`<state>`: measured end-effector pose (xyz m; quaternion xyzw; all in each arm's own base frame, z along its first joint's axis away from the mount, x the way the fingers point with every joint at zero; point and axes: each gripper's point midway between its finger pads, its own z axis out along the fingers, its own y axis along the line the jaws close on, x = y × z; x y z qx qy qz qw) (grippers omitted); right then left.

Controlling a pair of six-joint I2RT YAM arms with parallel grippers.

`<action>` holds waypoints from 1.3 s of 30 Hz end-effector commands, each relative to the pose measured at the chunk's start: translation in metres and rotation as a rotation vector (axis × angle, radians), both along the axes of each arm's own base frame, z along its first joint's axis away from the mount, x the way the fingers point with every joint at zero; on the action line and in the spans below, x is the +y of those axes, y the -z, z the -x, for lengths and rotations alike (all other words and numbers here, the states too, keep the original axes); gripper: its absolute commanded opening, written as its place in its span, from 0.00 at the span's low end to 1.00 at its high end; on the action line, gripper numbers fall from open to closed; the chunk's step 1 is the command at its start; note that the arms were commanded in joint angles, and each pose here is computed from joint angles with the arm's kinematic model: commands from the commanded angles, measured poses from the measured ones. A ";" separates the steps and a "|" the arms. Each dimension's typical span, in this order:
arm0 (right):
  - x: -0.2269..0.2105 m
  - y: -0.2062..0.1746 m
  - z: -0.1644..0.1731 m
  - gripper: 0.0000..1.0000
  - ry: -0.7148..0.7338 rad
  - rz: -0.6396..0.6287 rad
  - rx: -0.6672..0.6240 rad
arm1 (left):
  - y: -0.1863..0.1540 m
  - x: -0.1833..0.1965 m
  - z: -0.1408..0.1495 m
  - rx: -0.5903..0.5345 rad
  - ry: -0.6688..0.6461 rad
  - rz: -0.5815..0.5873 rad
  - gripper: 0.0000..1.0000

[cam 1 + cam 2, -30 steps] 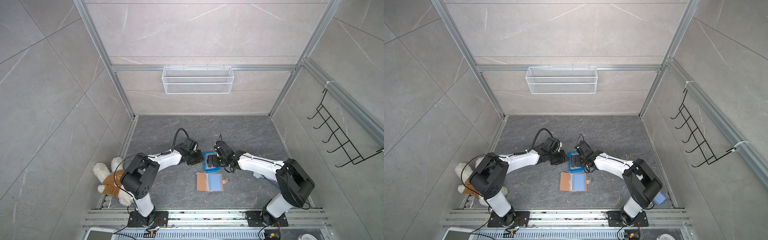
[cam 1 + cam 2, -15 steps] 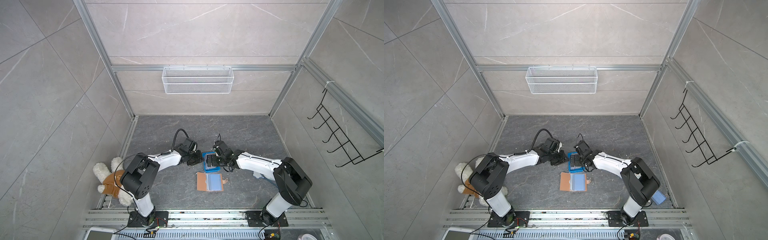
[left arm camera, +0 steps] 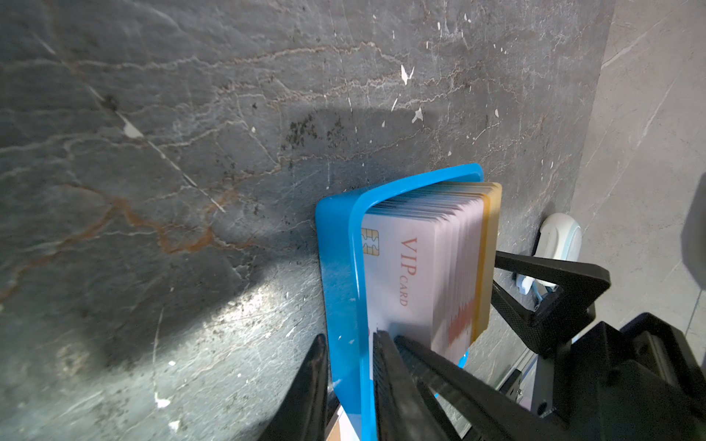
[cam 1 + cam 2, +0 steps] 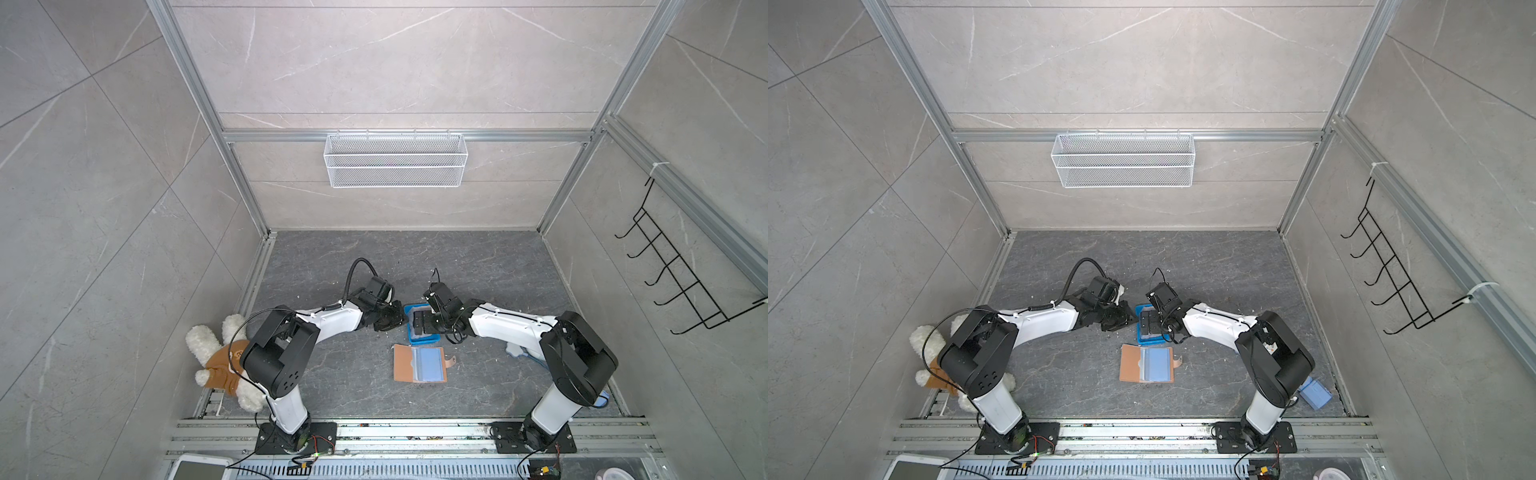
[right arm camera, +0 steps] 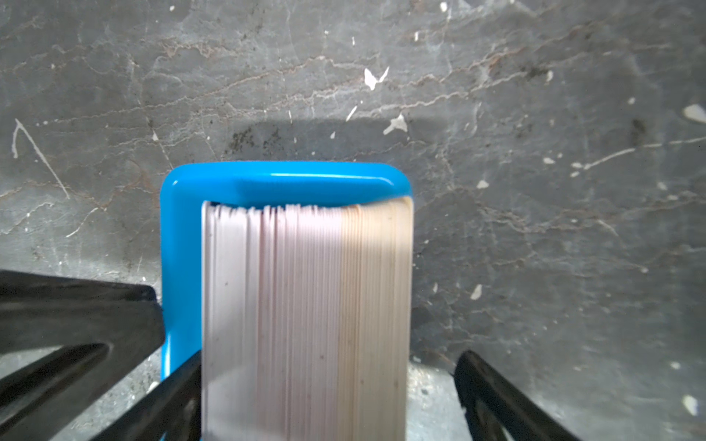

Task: Insert credit cards into a card holder
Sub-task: Pick up the credit card from the storage box.

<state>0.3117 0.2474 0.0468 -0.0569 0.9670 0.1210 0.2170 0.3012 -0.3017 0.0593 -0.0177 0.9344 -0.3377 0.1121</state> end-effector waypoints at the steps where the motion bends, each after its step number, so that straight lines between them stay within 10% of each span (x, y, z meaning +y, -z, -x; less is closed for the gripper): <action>1: -0.003 -0.011 -0.005 0.97 0.012 0.030 -0.034 | -0.003 -0.004 0.001 0.004 0.011 0.028 0.24; 39: -0.006 -0.020 -0.005 0.96 0.013 0.026 -0.059 | -0.024 -0.025 -0.006 -0.014 0.062 0.117 0.12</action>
